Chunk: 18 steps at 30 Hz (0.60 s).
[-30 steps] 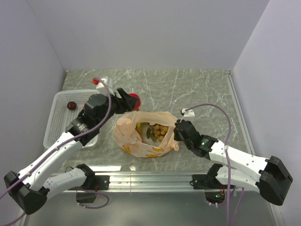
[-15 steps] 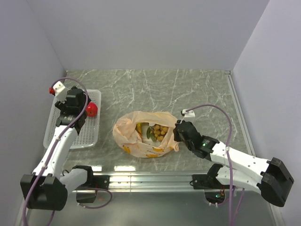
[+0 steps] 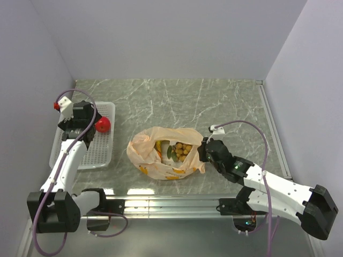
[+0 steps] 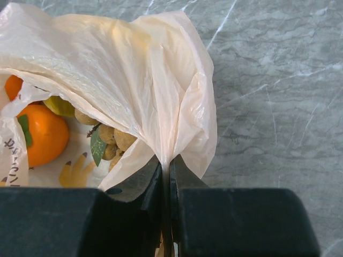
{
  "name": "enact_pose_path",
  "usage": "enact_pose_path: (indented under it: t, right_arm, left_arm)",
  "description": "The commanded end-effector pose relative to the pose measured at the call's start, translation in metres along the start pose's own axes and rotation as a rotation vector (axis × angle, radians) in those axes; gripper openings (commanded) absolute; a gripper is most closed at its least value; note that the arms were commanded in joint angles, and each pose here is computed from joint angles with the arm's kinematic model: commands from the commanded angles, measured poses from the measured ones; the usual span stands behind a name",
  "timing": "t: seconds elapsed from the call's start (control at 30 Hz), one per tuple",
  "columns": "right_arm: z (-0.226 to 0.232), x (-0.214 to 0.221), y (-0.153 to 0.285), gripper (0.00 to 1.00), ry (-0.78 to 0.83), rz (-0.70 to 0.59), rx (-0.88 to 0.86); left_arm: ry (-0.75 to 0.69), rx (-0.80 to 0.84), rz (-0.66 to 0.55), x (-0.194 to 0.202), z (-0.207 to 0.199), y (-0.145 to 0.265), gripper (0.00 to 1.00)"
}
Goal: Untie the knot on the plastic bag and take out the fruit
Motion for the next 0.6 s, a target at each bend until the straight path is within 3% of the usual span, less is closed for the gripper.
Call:
enact_pose_path:
  t: [0.0, 0.17, 0.37, 0.57]
  right_arm:
    - [0.004, -0.006, 0.003, 0.13, -0.008, -0.029, -0.020]
    - [0.001, -0.007, 0.002, 0.13, -0.007, -0.035, -0.003]
    - [-0.015, 0.002, -0.001, 0.13, -0.010, -0.023, 0.074]
    - [-0.025, 0.016, -0.004, 0.12, -0.013, 0.021, 0.116]
  left_arm:
    - [0.022, 0.169, 0.017, -0.014, -0.020, 0.027, 0.99]
    - [-0.052, 0.504, 0.112, 0.010, -0.070, 0.086, 0.95]
    - [-0.221, 0.958, 0.307, 0.079, -0.140, 0.213, 0.93]
    - [-0.379, 1.169, 0.405, 0.133, -0.176, 0.297, 0.85]
Point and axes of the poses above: each gripper's point midway between its finger pads, its own y axis back along the fingers, its own z axis along the line the jaws close on, x = y × z, the point moved 2 cm from there along y, back along the fingers, and after that the axes turned 3 degrees about -y, right-handed, at the moved point
